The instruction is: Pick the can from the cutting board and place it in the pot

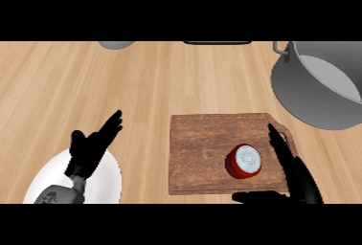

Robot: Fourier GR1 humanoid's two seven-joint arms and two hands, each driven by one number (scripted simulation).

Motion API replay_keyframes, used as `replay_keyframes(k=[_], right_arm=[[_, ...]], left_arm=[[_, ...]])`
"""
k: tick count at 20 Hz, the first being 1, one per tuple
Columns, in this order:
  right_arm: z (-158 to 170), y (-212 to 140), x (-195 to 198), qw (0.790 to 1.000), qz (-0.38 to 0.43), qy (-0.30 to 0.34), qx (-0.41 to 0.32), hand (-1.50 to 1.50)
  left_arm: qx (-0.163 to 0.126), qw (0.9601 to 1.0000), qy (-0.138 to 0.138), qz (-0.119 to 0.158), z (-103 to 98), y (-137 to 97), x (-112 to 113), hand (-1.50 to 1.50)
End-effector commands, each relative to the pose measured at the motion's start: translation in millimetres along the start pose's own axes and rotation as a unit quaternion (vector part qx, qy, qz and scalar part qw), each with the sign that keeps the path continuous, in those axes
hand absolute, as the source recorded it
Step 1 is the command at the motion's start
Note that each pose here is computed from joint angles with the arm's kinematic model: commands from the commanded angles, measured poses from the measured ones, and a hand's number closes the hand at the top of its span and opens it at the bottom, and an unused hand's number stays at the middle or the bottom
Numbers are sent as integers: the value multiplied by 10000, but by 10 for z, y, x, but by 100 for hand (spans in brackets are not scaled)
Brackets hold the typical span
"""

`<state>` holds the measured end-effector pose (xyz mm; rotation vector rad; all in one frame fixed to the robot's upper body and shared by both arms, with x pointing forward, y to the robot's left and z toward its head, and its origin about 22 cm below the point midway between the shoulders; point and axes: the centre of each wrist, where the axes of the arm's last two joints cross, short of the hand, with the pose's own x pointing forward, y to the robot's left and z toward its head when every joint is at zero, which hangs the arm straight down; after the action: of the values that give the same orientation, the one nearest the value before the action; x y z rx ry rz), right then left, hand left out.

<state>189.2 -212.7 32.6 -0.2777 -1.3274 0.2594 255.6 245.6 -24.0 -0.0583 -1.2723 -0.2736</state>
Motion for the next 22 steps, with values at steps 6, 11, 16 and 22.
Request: replay_keyframes(k=[6,11,16,22], right_arm=[[-228,253,-338,9957,-912,22,131,-150],[-331,265,-634,9916,-1279,59,194,-150],[-327,343,-732,9983,-187,-308,457,150],[-473,596,-898,9930,-1039,-421,373,150]], left_arm=[[50,10000,-17,-18,27,-92,87,0],[-18,10000,-37,-65,210,87,-62,0],[-63,10000,7,-3,26,-34,-87,0],[3,10000,-71,-36,26,-30,-45,0]])
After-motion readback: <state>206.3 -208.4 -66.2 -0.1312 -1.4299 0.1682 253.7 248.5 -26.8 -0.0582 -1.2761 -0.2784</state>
